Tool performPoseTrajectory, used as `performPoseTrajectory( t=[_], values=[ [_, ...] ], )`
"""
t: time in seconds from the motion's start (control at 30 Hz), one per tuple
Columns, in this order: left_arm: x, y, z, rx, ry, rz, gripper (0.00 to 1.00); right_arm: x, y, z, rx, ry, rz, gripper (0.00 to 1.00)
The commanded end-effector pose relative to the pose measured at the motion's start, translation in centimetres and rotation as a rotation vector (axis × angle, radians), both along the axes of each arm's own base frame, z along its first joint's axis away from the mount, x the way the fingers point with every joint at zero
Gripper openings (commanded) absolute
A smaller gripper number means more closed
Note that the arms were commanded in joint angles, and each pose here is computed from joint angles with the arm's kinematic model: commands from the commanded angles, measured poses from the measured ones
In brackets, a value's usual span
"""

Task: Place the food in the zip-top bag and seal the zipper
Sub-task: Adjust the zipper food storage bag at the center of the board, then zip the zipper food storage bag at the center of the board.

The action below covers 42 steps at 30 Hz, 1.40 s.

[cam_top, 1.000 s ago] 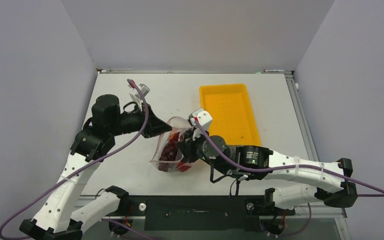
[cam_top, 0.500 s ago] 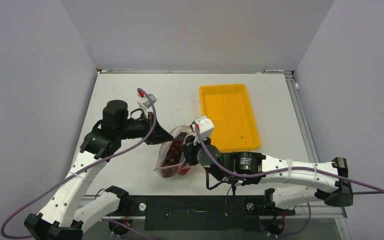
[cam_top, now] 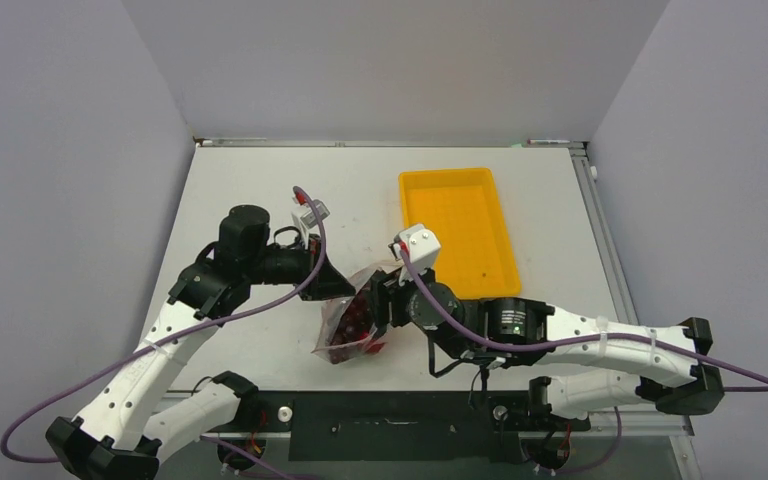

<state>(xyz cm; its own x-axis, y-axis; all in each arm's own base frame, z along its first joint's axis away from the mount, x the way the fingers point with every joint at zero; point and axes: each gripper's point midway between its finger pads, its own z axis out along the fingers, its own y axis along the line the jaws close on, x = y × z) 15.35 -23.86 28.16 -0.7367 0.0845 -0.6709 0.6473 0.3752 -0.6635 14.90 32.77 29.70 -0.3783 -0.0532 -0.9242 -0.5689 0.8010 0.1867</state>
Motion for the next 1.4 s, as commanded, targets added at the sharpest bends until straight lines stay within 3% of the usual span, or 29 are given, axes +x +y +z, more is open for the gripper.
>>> performPoseTrajectory(
  t=[0.0,0.2,0.5,0.97,1.23,1.37],
  values=[
    [-0.2,0.2,1.3,0.015,-0.079,-0.007,0.0,-0.2,-2.8,4.1,0.027,-0.07,0.018,0.56],
    [-1.1,0.5,1.6,0.046,-0.11,-0.023,0.0,-1.0,-5.1,5.7,-0.021,-0.138,0.104,0.69],
    [-2.4,0.8,1.5,0.087,-0.126,-0.062,0.0,-2.3,-5.4,4.7,-0.212,-0.249,0.317,0.76],
    [-4.7,1.8,1.9,0.114,-0.162,-0.09,0.0,-6.4,-4.1,1.3,-0.389,-0.452,0.78,0.76],
    [-4.9,1.8,1.9,0.116,-0.167,-0.096,0.0,-8.3,-3.4,-2.0,-0.415,-0.43,0.926,0.74],
    [-5.1,1.8,1.8,0.121,-0.166,-0.104,0.0,-8.0,-3.4,-3.6,-0.441,-0.436,0.918,0.73]
  ],
)
